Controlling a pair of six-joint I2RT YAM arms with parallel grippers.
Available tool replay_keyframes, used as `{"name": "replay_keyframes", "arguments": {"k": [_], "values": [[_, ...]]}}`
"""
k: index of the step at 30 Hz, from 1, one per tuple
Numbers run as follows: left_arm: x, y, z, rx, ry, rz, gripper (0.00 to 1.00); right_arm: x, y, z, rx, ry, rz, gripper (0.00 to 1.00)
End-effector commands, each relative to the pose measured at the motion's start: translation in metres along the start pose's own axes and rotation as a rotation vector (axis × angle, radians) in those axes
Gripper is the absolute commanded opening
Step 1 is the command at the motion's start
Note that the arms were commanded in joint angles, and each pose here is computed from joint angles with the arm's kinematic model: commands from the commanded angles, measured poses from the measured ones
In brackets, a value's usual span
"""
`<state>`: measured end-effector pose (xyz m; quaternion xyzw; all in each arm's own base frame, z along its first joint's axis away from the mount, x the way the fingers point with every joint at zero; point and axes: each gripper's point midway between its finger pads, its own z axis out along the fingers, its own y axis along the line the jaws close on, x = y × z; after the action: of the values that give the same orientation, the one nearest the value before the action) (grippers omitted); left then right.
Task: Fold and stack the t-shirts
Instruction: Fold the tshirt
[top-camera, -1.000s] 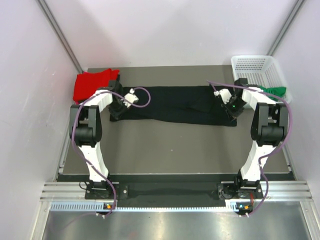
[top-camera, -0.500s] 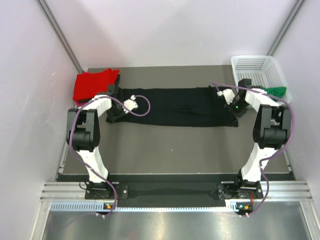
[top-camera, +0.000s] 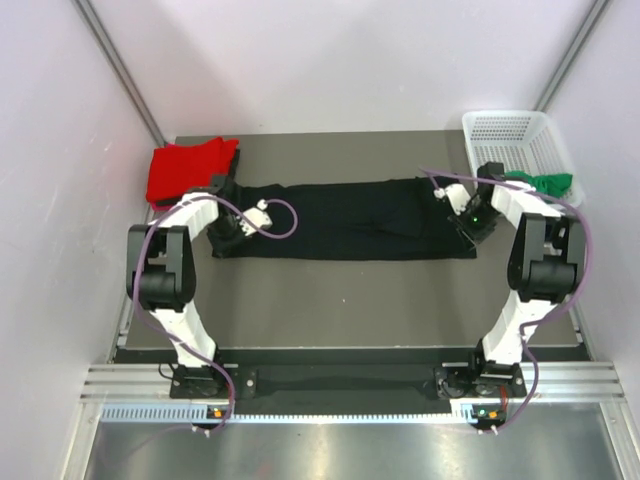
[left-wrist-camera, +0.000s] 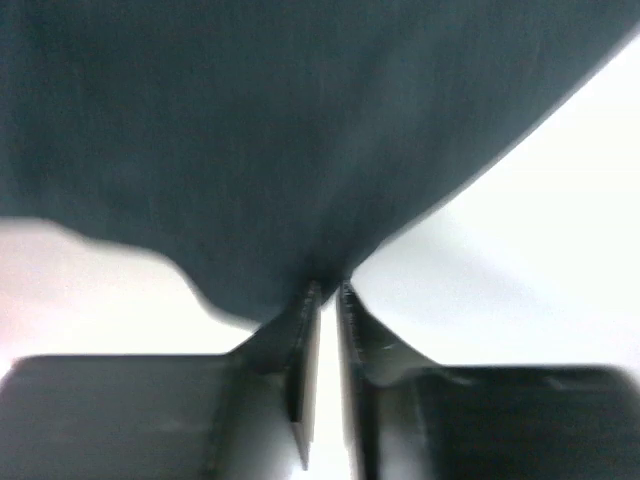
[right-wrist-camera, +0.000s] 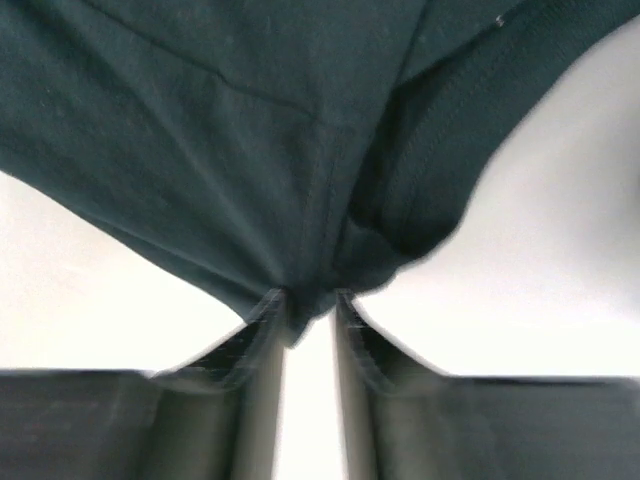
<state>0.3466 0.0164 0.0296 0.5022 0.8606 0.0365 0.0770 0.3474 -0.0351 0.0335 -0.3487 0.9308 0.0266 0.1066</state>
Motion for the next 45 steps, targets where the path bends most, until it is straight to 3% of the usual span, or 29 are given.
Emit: {"name": "replay_keyframes", "arguments": {"k": [1, 4, 7, 10, 18, 24, 38, 45], "values": [[-0.002, 0.011, -0.061, -0.061, -0.062, -0.063, 0.27, -0.006, -0.013, -0.043, 0.081, -0.06, -0.008, 0.3], [-0.018, 0.009, -0.098, -0.061, -0.158, -0.074, 0.36, -0.019, -0.013, -0.079, 0.119, -0.13, -0.03, 0.38], [-0.036, 0.031, -0.132, -0.148, -0.237, -0.096, 0.37, -0.037, -0.014, -0.11, 0.142, -0.215, -0.049, 0.42], [-0.043, 0.045, -0.128, -0.191, -0.259, -0.151, 0.38, -0.056, -0.013, -0.121, 0.133, -0.294, -0.063, 0.44], [-0.062, 0.026, -0.056, 0.002, -0.239, -0.324, 0.29, -0.086, 0.02, -0.067, -0.101, -0.254, -0.148, 0.39], [-0.062, 0.02, -0.028, 0.049, -0.213, -0.38, 0.26, -0.104, 0.028, -0.039, -0.146, -0.233, -0.189, 0.38], [-0.052, 0.013, -0.015, 0.057, -0.162, -0.391, 0.24, -0.142, 0.03, 0.014, -0.126, -0.188, -0.235, 0.39], [-0.052, 0.013, -0.015, 0.051, -0.164, -0.395, 0.24, -0.156, 0.016, 0.017, -0.063, -0.184, -0.236, 0.39]]}}
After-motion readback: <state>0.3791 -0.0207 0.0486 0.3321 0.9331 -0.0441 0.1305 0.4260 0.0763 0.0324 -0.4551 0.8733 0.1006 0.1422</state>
